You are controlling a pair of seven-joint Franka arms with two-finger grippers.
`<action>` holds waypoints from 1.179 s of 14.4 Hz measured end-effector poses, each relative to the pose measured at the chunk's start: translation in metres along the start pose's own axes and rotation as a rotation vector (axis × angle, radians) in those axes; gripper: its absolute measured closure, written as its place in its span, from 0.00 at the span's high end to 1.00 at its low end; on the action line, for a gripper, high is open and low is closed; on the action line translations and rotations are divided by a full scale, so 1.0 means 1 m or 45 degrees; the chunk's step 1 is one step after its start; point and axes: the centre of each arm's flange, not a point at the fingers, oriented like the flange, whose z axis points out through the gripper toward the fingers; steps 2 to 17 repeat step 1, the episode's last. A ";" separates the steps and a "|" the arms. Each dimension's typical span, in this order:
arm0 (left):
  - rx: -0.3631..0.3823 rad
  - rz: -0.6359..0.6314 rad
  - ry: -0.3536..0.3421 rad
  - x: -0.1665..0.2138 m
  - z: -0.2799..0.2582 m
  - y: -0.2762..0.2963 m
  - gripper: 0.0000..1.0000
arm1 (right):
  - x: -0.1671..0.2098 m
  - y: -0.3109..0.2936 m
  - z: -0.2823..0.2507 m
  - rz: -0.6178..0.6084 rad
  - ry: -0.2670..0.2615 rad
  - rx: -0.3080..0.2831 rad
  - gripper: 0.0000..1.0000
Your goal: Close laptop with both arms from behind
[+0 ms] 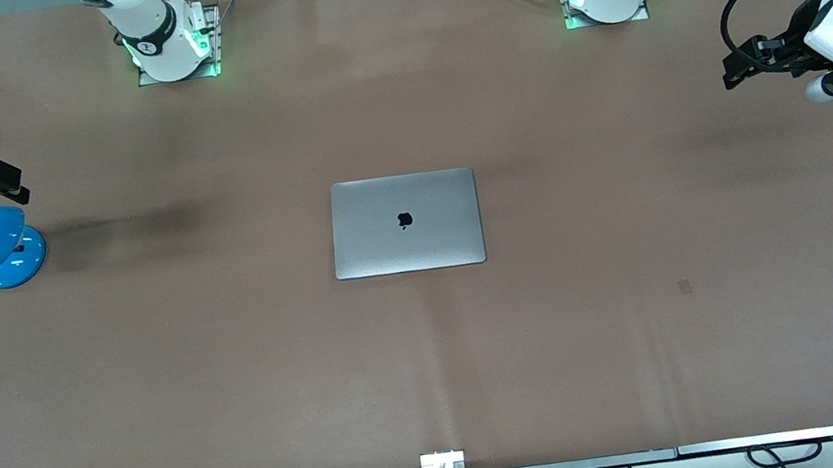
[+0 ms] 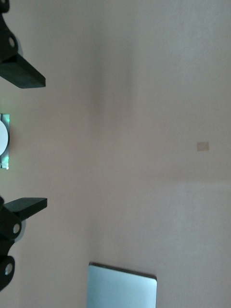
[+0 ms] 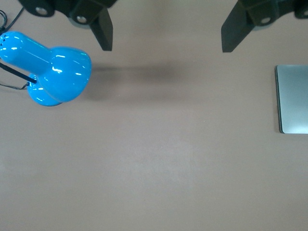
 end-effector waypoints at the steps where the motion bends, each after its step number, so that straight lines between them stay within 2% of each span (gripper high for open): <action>1: -0.006 0.000 -0.001 0.000 0.000 0.000 1.00 | 0.000 0.000 0.000 0.000 -0.004 0.000 1.00; 17: -0.006 0.000 -0.001 0.000 0.000 0.000 1.00 | 0.000 0.000 0.000 0.000 -0.004 0.000 1.00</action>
